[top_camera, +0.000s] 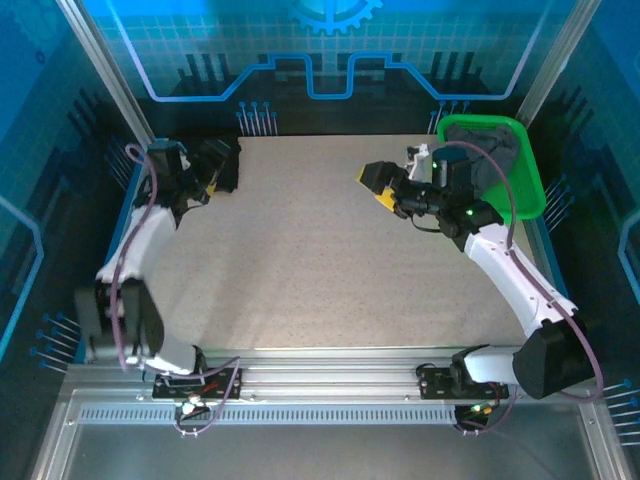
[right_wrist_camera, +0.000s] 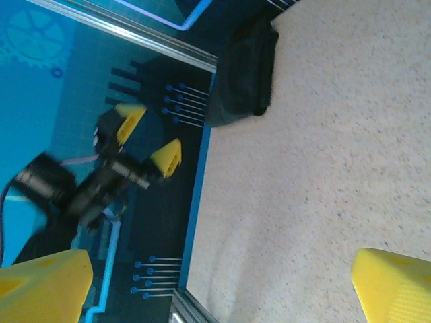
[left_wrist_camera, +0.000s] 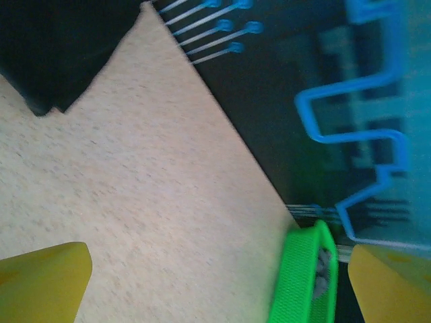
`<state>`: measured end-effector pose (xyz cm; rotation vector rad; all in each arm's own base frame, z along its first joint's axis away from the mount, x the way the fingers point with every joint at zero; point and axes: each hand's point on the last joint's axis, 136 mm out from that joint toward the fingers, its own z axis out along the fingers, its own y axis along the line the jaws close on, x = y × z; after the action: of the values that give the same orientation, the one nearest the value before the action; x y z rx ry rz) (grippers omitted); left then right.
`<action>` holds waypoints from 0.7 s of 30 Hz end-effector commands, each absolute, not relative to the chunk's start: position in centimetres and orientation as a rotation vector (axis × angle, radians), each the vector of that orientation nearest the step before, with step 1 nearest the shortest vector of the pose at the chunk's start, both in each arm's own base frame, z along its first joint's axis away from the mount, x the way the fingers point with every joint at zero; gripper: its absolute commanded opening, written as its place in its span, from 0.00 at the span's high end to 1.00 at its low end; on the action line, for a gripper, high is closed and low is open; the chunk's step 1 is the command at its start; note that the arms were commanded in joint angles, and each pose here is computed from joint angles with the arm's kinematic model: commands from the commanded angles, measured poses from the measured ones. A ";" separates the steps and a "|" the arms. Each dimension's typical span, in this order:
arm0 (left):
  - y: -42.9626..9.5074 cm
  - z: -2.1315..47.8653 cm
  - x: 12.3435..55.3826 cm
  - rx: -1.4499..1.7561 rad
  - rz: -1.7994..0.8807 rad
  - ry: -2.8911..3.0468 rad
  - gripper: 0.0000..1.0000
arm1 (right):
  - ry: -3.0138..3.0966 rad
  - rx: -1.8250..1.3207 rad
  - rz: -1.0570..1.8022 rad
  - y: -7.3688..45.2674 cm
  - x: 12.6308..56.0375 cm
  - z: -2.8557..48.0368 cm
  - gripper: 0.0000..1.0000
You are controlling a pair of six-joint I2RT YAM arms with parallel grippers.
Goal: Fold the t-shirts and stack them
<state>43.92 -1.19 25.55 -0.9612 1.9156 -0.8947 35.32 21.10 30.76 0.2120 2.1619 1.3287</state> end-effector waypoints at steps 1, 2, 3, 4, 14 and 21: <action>-0.2 23.8 39.3 -1.067 -0.722 1.914 0.01 | 2.119 0.223 1.338 21.2 36.4 32.3 0.00; 0.0 23.9 38.1 -1.080 -0.687 1.916 0.01 | 2.112 0.211 1.336 21.1 36.4 32.5 0.00; 0.2 24.1 36.8 -1.082 -0.652 1.915 0.01 | 2.120 0.208 1.312 20.8 36.4 32.5 0.00; 0.6 24.4 35.5 -1.088 -0.595 1.912 0.01 | 2.122 0.203 1.279 20.5 36.3 32.6 0.00; 5.3 21.7 27.9 -0.800 0.065 2.031 0.01 | 2.206 0.336 0.408 8.4 35.5 26.5 0.00; 3.8 14.8 30.3 -0.447 0.096 2.031 0.01 | 2.177 0.024 -0.175 2.7 33.6 16.9 0.00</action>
<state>27.79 4.20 14.12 -0.6560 2.1242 0.0640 33.06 6.30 18.17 0.1825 2.2434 0.1794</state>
